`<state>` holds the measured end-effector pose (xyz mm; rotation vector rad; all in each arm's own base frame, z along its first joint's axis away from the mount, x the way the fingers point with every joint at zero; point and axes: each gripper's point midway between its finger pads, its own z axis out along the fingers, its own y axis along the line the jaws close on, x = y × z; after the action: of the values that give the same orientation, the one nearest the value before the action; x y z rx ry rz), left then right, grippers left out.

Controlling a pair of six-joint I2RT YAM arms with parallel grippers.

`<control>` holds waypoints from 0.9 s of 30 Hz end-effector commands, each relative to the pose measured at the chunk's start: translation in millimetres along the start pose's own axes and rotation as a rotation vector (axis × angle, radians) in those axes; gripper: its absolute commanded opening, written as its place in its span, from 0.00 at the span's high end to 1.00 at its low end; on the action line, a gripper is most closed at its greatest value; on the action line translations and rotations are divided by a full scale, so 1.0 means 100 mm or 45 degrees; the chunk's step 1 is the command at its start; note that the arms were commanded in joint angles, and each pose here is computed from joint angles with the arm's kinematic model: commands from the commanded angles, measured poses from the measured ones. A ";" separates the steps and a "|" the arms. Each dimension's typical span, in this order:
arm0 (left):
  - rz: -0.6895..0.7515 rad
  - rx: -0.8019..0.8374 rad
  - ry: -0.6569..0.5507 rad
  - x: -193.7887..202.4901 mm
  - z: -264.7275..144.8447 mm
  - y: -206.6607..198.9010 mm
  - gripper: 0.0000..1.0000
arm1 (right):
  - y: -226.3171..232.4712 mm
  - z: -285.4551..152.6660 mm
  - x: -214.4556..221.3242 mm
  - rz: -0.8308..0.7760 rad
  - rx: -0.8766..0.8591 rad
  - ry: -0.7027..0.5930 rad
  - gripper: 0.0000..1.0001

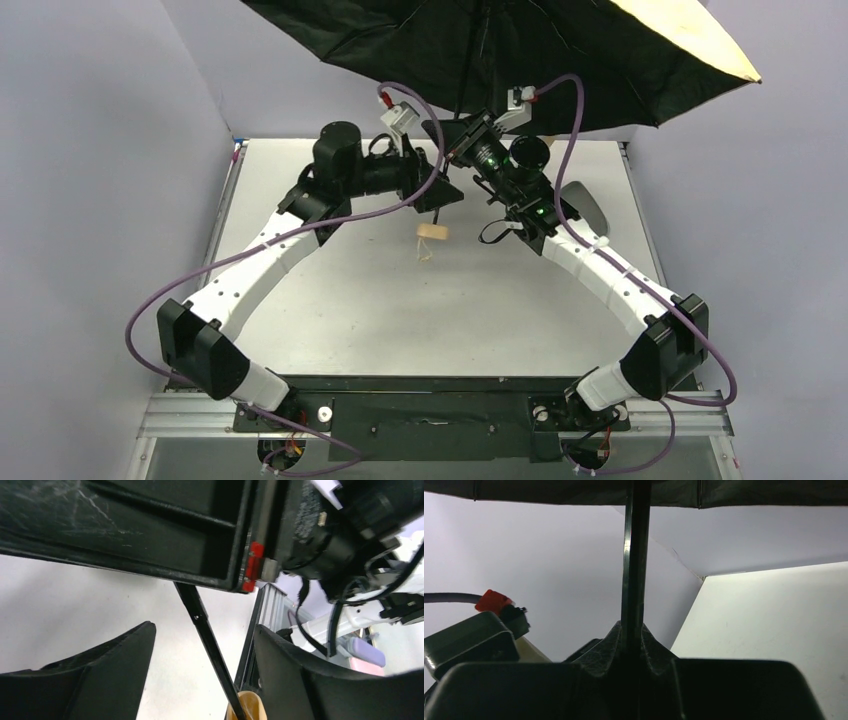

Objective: Open the umbrella

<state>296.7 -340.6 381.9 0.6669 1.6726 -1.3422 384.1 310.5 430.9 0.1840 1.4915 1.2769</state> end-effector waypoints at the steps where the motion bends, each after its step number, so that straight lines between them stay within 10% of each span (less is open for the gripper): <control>1: 0.065 -0.057 0.191 0.25 0.06 0.10 0.38 | 0.66 -0.20 -0.49 -0.120 -0.253 -0.197 1.00; 10: 0.113 -0.069 0.305 0.50 -0.04 0.18 1.00 | 0.61 -0.26 -0.68 -0.089 -0.260 -0.209 1.00; 17: 0.159 0.096 0.331 0.61 -0.15 -0.12 1.00 | 0.32 -0.18 -1.14 -0.133 -0.152 -0.363 0.62; 27: -0.127 0.163 0.246 0.62 -0.11 -0.26 1.00 | 0.04 -0.26 -1.86 -0.314 0.032 -0.692 0.72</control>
<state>253.6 -339.8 301.9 0.8822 1.9247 -1.3693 443.6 203.1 475.5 0.3108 1.2788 1.0238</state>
